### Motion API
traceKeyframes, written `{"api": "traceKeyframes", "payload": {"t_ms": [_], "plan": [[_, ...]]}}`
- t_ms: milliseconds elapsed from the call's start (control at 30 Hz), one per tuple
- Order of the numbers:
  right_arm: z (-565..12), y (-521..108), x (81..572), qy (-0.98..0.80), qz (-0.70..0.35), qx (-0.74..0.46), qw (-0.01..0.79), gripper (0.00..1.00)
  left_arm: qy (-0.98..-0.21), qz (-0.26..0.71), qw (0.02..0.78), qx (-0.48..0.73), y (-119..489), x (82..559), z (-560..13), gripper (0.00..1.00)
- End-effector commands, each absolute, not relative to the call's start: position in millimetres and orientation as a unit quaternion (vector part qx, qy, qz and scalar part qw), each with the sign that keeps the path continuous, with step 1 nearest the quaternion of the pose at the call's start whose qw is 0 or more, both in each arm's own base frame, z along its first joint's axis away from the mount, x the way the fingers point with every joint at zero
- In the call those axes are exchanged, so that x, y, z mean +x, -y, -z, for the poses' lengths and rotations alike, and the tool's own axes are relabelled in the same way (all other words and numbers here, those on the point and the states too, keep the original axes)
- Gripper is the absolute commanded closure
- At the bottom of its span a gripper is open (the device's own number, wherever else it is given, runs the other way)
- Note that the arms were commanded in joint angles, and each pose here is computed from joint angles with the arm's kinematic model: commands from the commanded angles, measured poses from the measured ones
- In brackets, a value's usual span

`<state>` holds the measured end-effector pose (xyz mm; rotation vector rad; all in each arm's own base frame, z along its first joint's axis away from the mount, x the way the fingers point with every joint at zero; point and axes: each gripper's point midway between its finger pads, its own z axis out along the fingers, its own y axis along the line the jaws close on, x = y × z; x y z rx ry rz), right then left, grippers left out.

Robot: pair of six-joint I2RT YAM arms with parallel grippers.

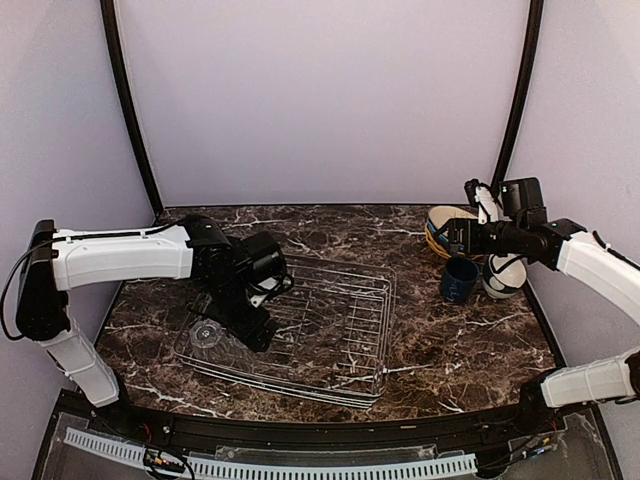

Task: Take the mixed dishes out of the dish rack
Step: Grab the cup from the dish rack, then pass from the left arm to the right

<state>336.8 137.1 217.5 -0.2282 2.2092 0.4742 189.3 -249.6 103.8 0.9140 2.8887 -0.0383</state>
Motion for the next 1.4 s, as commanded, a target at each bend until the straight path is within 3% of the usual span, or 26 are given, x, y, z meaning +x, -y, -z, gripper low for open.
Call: {"api": "traceKeyframes", "payload": {"t_ms": [0, 333, 700, 900, 1167, 1367], "plan": [[-220.5, -140.8, 334.4, -0.875, -0.202, -0.093, 0.430, 0.01, -0.949, 0.001, 0.058, 0.311, 246.6, 188.5, -109.2, 0.13], [-219.2, -143.2, 336.2, -0.878, -0.206, -0.094, 0.422, 0.01, -0.948, 0.015, 0.074, 0.310, 250.4, 190.0, -120.7, 0.34], [-221.3, -152.2, 334.0, -0.874, -0.231, -0.100, 0.414, 0.01, -0.934, 0.033, 0.154, 0.320, 262.6, 212.4, -165.1, 0.48], [-225.5, -160.8, 330.3, -0.867, -0.258, -0.107, 0.412, 0.01, -0.921, 0.074, 0.204, 0.323, 278.0, 230.9, -197.3, 0.50], [-234.2, -185.0, 323.9, -0.852, -0.312, -0.122, 0.403, 0.01, -0.870, 0.250, 0.289, 0.311, 318.1, 267.9, -276.6, 0.52], [-247.5, -215.0, 318.0, -0.834, -0.356, -0.136, 0.399, 0.01, -0.811, 0.392, 0.303, 0.310, 345.4, 284.6, -315.4, 0.53]]}}
